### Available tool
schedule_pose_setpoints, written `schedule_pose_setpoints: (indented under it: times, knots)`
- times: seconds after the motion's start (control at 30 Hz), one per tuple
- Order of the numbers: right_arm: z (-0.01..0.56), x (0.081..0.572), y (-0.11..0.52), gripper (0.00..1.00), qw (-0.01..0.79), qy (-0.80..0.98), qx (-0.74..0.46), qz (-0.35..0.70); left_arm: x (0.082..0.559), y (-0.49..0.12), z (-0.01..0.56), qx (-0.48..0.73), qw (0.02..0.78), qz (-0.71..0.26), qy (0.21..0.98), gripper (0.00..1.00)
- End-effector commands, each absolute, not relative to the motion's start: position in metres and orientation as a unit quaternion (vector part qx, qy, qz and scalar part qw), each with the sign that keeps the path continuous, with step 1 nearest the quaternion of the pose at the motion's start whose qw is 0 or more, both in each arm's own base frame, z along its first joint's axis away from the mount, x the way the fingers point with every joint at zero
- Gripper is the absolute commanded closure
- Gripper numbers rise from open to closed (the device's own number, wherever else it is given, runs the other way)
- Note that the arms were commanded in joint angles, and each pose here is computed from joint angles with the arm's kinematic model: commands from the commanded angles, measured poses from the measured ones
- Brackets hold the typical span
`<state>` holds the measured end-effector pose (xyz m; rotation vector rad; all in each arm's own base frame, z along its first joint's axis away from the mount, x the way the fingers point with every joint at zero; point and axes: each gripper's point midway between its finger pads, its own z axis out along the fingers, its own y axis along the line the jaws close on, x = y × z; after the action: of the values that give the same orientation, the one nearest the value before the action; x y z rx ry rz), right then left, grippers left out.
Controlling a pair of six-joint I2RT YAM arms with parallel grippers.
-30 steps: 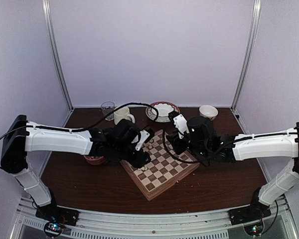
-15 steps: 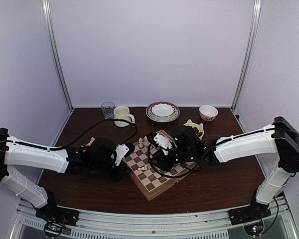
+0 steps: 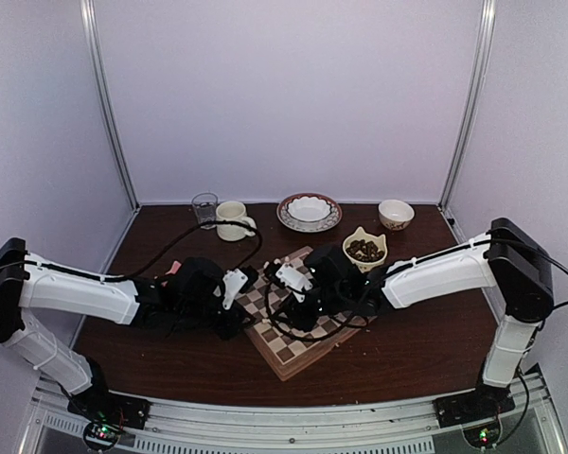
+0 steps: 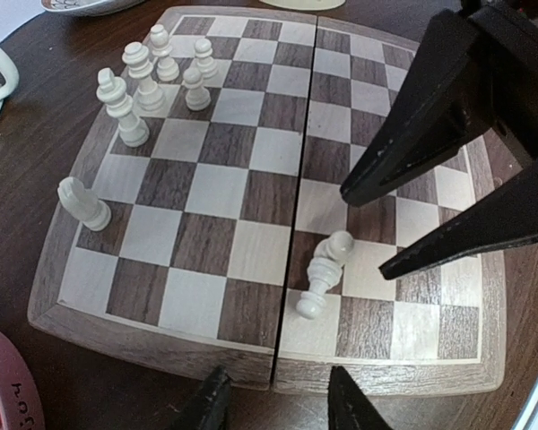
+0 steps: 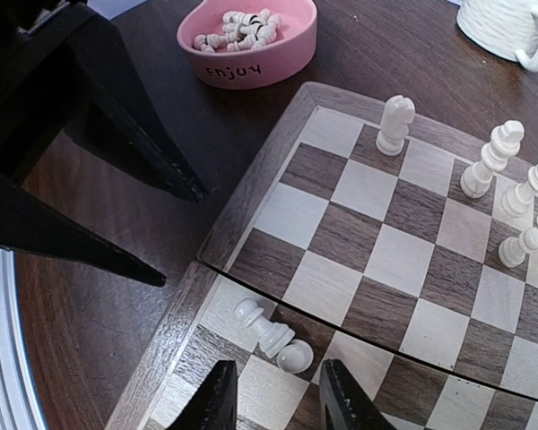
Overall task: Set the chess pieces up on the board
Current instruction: Pick up the chess pile from the chessboard.
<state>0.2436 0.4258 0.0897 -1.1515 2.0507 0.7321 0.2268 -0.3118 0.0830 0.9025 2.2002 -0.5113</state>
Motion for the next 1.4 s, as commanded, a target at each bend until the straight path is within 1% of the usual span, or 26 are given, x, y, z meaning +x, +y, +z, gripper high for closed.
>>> schedule_pose_setpoints:
  times: [0.0,0.1,0.33,0.7,0.9,1.1,1.27,1.37]
  knots:
    - [0.09,0.253,0.43,0.65,0.341,0.791,-0.433,0.265,0.238,-0.319,0.104,0.326,0.375,-0.227,0.838,0.61]
    - [0.087,0.253,0.432,0.65,0.338,0.793,-0.433,0.264,0.239,-0.319,0.102,0.318,0.371,-0.235,0.84,0.61]
    - [0.082,0.254,0.435,0.69,0.333,0.794,-0.435,0.263,0.241,-0.322,0.101,0.306,0.353,-0.268,0.843,0.61]
    - [0.074,0.255,0.436,0.71,0.324,0.799,-0.436,0.258,0.241,-0.32,0.1,0.306,0.349,-0.264,0.846,0.59]
    - [0.073,0.256,0.436,0.74,0.323,0.801,-0.435,0.255,0.241,-0.32,0.098,0.307,0.346,-0.261,0.847,0.59]
    - [0.075,0.256,0.436,0.87,0.324,0.801,-0.434,0.256,0.24,-0.324,0.095,0.314,0.338,-0.264,0.847,0.59]
    - [0.078,0.255,0.436,0.91,0.325,0.8,-0.433,0.259,0.239,-0.324,0.098,0.316,0.341,-0.267,0.844,0.58]
    - [0.082,0.255,0.435,0.91,0.329,0.799,-0.43,0.262,0.236,-0.325,0.101,0.321,0.344,-0.277,0.838,0.56]
